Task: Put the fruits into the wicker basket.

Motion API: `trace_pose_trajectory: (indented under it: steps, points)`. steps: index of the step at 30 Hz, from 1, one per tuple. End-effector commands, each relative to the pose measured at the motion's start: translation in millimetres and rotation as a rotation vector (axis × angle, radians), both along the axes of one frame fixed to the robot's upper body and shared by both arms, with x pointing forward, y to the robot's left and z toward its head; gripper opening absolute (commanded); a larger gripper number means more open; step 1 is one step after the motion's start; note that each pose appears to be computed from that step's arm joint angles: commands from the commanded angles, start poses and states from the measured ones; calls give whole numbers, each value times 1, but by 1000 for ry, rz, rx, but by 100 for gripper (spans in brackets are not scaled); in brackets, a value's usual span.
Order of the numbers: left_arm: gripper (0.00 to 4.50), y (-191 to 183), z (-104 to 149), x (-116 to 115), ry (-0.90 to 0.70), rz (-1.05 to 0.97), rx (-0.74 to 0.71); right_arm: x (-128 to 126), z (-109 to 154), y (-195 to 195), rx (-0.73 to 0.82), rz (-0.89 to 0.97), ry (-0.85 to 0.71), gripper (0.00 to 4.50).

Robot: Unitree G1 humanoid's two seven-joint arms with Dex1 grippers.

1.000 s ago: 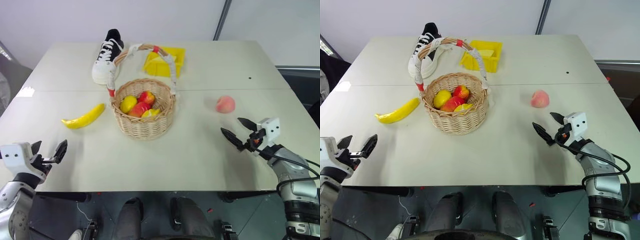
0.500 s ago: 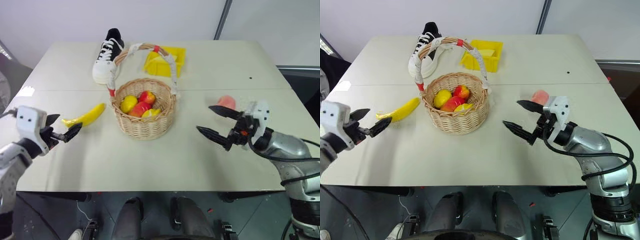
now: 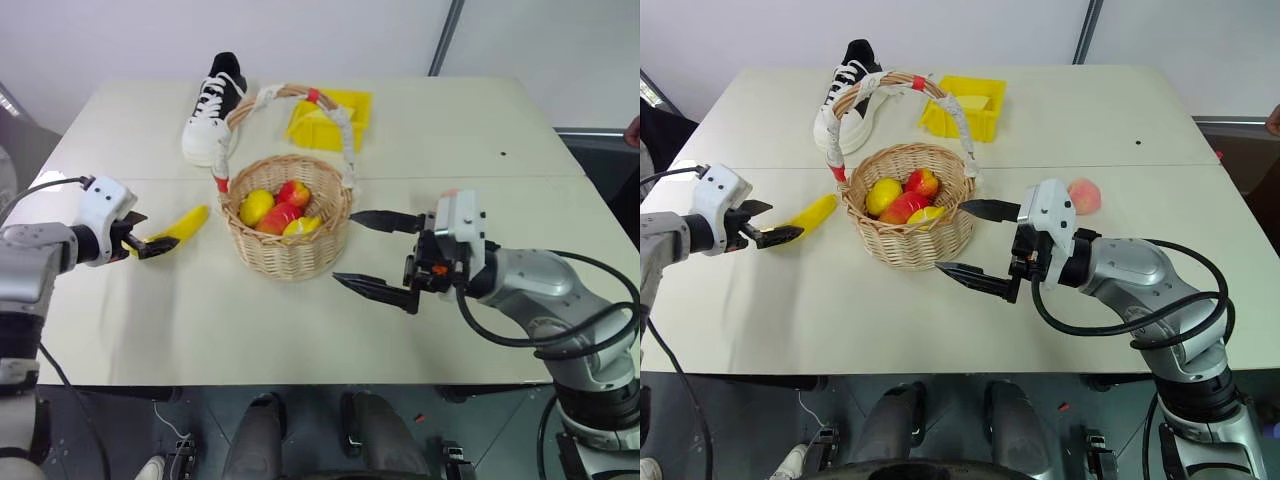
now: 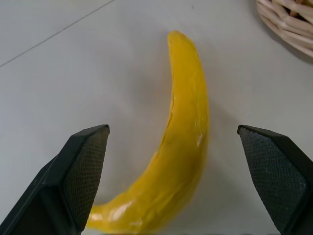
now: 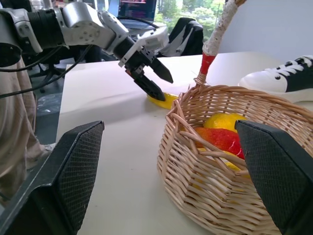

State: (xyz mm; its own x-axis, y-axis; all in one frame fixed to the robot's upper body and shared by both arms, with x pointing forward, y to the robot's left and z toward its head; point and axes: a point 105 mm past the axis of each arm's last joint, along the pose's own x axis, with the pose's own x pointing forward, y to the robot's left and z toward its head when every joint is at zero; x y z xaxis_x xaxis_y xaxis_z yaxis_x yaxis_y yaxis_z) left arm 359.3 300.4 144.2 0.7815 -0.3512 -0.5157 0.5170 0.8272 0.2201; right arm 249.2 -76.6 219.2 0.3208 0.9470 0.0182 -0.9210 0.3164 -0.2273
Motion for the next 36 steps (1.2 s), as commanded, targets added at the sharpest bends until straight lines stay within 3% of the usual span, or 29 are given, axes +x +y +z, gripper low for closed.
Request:
trace_pose_trajectory:
  steps: [1,3,5,9,15,21,25,27,30,32,33,36]
  points:
    - [450,1,-5,6,24,-9,31,-6,11,6,18,14,-62,447]
    - [450,0,-7,8,45,-9,15,-7,13,7,18,13,-70,447]
    - [397,1,-7,8,53,-17,10,-7,15,8,21,11,-78,450]
    - [227,11,-3,8,27,26,29,-6,17,9,22,9,-87,450]
    - [227,32,12,-5,-71,87,9,-3,20,8,20,1,-102,450]
    - [227,38,53,-47,-283,100,-171,2,23,6,19,-2,-113,450]
    - [227,33,38,-66,-230,120,-150,8,23,7,25,13,-114,450]
    - [227,33,35,-63,-219,164,-228,10,22,9,22,31,-115,450]
    - [310,30,37,-54,-225,170,-238,11,21,11,22,46,-117,450]
    - [388,29,33,-45,-209,176,-203,12,20,10,21,49,-119,450]
    - [447,29,32,-42,-203,180,-189,12,19,10,21,49,-121,450]
    - [447,28,25,-31,-172,193,-160,10,18,9,21,44,-124,450]
